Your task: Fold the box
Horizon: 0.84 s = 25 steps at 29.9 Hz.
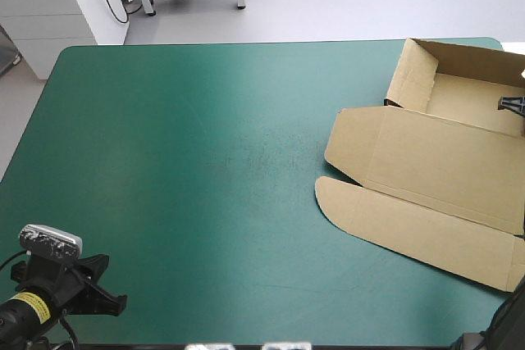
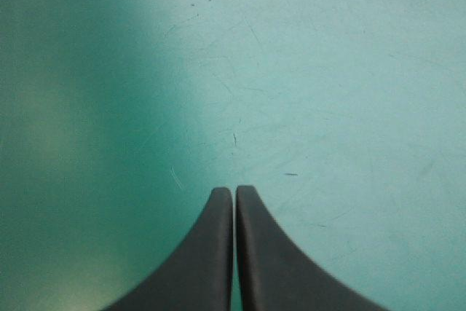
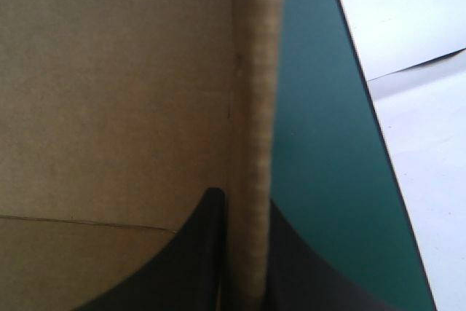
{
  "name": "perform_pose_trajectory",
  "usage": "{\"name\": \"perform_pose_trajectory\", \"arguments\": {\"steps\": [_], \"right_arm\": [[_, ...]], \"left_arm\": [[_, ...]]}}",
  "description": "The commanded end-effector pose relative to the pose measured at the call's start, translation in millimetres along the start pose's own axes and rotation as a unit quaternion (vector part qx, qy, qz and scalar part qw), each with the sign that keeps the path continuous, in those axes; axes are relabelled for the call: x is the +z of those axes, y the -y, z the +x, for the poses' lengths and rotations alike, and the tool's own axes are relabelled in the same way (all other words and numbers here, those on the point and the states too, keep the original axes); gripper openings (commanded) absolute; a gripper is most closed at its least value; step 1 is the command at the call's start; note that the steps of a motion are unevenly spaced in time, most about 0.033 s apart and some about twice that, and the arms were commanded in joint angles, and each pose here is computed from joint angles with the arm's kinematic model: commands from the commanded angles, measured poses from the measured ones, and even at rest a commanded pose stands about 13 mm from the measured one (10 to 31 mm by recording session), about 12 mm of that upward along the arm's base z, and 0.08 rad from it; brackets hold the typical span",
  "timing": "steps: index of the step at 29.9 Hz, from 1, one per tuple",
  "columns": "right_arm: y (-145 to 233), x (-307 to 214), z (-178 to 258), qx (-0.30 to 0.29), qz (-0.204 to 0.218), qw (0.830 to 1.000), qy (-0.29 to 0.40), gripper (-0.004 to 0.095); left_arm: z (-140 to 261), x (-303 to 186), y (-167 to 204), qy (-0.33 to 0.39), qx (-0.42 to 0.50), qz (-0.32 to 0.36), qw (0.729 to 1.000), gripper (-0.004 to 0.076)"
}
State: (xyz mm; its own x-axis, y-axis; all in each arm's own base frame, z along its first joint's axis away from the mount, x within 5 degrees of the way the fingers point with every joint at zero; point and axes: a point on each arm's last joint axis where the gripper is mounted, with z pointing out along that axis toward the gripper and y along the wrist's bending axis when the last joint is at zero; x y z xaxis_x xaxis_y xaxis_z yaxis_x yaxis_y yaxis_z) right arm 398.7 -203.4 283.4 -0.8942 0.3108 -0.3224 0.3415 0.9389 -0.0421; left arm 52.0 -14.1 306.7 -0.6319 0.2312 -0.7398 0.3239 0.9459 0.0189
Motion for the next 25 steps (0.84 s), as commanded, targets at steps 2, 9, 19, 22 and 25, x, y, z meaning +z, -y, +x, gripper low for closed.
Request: {"name": "perform_pose_trajectory", "arguments": {"steps": [2,9,19,22,25], "right_arm": [[2,-25,-3,-0.01,-0.001,0.999,0.032,0.0308],[2,-35,-6,-0.006,0.0,0.999,0.037,0.0837],[-18,-162,24,0.009,-0.072,0.982,0.174,0.0856],[-32,-198,52,-0.016,-0.118,0.971,0.208,0.085],[-41,-221,81,-0.019,-0.143,0.964,0.224,0.0787]], "left_arm": [[-10,-4,1,0.033,-0.003,0.008,0.999,-0.0008],[-9,-4,3,0.027,-0.009,0.016,0.999,-0.0008],[-9,-4,2,0.029,-0.005,0.01,1.0,-0.0008],[-10,-4,2,0.031,-0.005,0.01,0.999,-0.0008],[-10,-4,2,0.031,-0.005,0.01,0.999,-0.0008]]}}
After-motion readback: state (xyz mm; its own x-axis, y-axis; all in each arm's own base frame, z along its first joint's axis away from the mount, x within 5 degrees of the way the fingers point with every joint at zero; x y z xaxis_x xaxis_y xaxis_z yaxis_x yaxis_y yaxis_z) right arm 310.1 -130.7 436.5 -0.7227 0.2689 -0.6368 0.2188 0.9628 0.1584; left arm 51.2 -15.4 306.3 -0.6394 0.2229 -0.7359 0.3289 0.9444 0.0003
